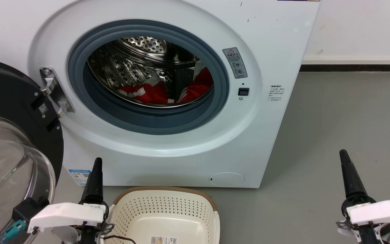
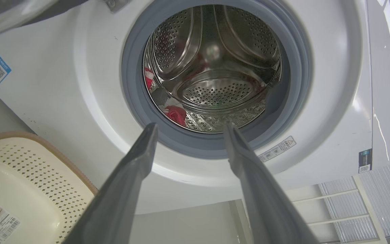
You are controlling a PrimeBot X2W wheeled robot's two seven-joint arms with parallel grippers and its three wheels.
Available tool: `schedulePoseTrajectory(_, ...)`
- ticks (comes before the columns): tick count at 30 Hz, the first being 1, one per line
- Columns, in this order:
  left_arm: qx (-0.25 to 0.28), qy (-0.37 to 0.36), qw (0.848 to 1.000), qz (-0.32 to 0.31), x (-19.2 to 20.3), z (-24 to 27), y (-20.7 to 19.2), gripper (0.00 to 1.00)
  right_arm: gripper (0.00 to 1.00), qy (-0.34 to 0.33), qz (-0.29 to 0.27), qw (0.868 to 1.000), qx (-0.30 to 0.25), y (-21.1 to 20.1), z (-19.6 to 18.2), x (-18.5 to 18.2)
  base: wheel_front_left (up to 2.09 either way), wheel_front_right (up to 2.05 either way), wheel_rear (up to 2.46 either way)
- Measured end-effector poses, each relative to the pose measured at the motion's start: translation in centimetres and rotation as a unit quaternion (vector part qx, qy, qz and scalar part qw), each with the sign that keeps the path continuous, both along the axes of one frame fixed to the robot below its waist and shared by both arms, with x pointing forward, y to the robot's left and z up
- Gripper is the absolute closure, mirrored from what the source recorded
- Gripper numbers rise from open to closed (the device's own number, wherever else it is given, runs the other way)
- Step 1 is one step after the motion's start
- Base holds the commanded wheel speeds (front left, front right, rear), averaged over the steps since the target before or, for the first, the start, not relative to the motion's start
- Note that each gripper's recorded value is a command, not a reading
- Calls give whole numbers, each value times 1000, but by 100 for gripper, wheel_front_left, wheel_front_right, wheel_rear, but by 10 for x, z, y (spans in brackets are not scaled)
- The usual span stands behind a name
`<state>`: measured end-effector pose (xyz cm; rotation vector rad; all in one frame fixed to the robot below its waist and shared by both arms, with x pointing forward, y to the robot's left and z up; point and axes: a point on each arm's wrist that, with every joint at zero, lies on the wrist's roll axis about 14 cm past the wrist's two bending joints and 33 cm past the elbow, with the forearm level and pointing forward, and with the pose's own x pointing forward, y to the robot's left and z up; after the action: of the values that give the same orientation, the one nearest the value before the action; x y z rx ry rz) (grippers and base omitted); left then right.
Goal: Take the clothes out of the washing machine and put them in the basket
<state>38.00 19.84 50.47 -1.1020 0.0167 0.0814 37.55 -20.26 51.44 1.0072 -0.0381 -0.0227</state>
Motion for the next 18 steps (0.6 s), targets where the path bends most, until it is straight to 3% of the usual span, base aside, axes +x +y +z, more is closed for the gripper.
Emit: schedulePoseTrajectory(18,137,-15,990,9,-3,13,-4,0,0,-25,2,985,-170,8,14,-6,0,0,0)
